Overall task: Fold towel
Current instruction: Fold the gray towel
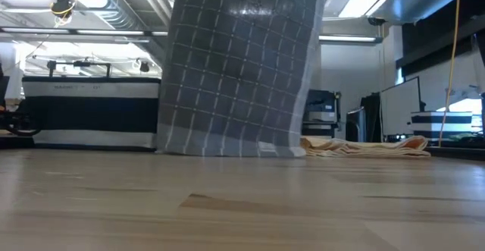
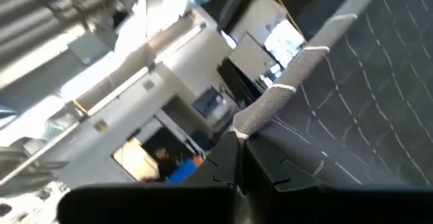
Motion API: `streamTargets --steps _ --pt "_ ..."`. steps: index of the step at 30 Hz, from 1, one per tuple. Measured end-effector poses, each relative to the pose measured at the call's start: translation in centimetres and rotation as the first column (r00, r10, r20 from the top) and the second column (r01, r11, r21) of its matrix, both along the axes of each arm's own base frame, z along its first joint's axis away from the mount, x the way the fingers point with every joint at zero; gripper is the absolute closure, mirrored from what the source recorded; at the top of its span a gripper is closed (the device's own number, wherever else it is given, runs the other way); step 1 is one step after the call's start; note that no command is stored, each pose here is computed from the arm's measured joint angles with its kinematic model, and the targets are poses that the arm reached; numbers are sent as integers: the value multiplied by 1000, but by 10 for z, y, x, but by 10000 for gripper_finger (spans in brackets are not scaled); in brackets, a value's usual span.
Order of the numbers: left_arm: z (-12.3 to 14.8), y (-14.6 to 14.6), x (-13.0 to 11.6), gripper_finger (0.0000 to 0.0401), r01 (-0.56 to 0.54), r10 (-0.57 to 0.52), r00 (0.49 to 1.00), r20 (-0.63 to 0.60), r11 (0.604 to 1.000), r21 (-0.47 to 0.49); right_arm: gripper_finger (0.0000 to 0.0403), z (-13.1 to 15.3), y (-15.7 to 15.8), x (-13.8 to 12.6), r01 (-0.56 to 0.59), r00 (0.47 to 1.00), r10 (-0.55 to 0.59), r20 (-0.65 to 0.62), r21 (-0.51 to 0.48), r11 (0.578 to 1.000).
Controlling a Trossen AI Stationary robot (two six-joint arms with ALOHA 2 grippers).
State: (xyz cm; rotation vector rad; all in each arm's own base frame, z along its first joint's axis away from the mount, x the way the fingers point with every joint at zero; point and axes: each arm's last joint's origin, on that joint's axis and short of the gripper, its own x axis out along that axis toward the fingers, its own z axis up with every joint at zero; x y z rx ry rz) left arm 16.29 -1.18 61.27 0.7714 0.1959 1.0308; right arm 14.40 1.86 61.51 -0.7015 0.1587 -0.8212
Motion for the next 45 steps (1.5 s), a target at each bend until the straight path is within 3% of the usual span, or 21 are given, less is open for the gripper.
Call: streamTargets --steps 8,13,20,24,26,30,36,41,45 --pt "12 15 0 400 -37 40 999 -16 983 181 402 6 0 -2 -2 990 -26 -137 -198 980" --pt "18 22 -4 400 -90 97 995 -16 959 268 402 17 -1 -6 28 988 -71 -135 -294 955" --pt "24 20 -4 400 22 -60 995 84 920 392 402 31 -2 -13 29 999 -43 -27 -381 924" --pt "24 18 0 400 95 -144 986 86 901 423 402 34 0 -15 -48 996 75 50 -403 914" --pt "21 18 3 400 119 -146 989 33 902 416 402 33 -2 -21 -83 992 112 54 -382 921" --pt "16 20 7 400 116 -115 993 -27 912 394 402 24 -7 -31 -82 997 82 -16 -299 951" --pt "15 23 8 400 118 -139 989 41 938 326 402 19 -8 -32 -59 998 57 -17 -217 974" --pt "3 28 14 400 96 -108 990 92 987 128 402 14 -9 -31 -16 996 19 85 -32 999" --pt "-15 27 18 400 158 -147 980 131 984 -80 402 3 -9 -28 -46 991 31 132 109 993"
